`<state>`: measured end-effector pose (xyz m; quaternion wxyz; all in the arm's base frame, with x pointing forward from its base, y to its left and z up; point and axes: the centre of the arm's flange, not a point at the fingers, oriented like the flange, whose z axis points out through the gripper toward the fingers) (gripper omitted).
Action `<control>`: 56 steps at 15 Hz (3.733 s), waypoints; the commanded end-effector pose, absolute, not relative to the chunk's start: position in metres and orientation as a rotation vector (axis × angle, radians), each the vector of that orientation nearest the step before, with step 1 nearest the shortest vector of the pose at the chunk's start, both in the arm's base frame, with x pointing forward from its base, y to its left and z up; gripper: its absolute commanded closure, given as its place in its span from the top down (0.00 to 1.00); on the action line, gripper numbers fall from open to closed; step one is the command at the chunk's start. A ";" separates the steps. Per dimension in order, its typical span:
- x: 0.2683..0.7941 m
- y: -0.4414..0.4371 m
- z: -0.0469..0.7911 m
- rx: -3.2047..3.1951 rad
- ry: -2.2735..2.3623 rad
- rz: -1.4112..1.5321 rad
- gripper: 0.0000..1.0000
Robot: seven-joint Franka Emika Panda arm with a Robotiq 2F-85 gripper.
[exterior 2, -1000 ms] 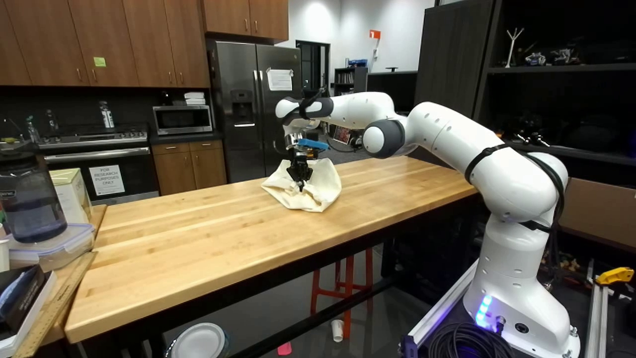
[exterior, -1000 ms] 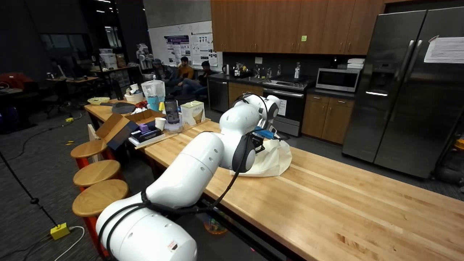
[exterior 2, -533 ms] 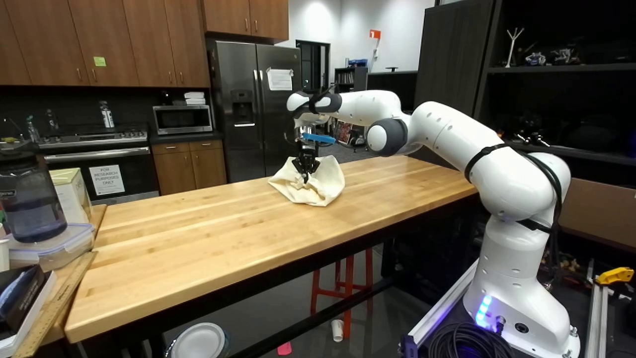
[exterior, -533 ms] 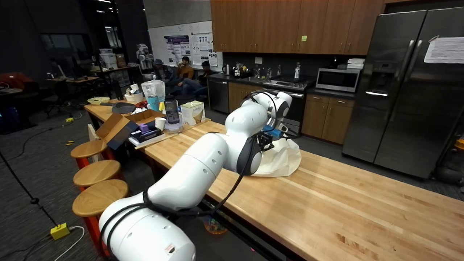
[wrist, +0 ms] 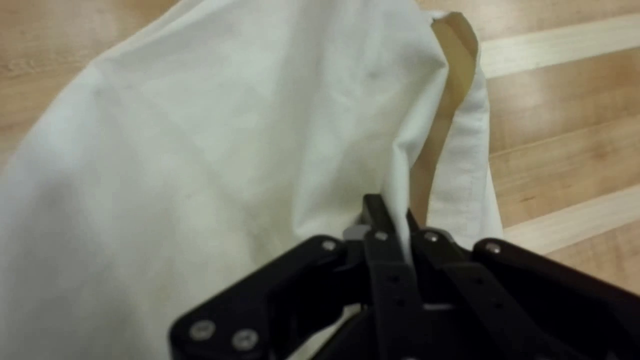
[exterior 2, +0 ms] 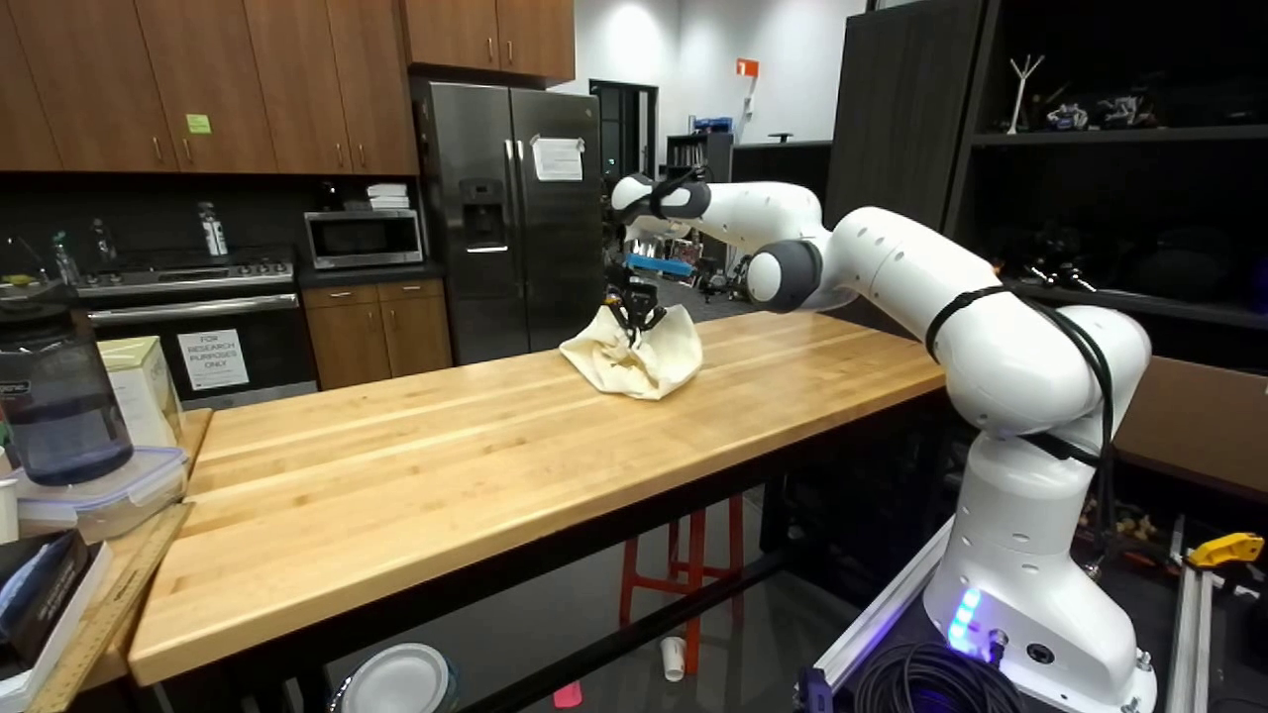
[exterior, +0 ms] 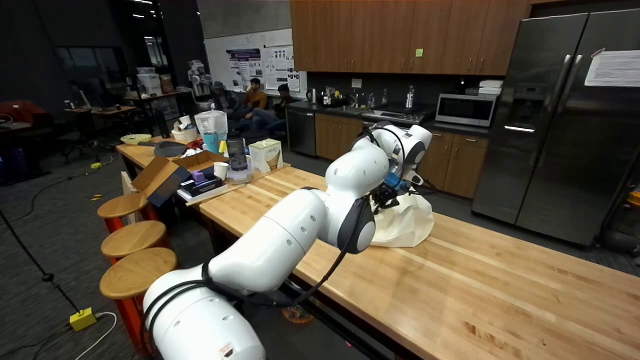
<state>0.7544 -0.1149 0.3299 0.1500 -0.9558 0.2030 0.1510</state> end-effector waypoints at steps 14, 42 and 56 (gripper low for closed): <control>0.780 -0.076 0.308 -2.631 0.749 0.510 0.01; 0.724 0.289 0.301 -2.960 -0.411 0.429 0.01; 0.708 0.289 0.356 -2.890 -0.907 0.190 0.01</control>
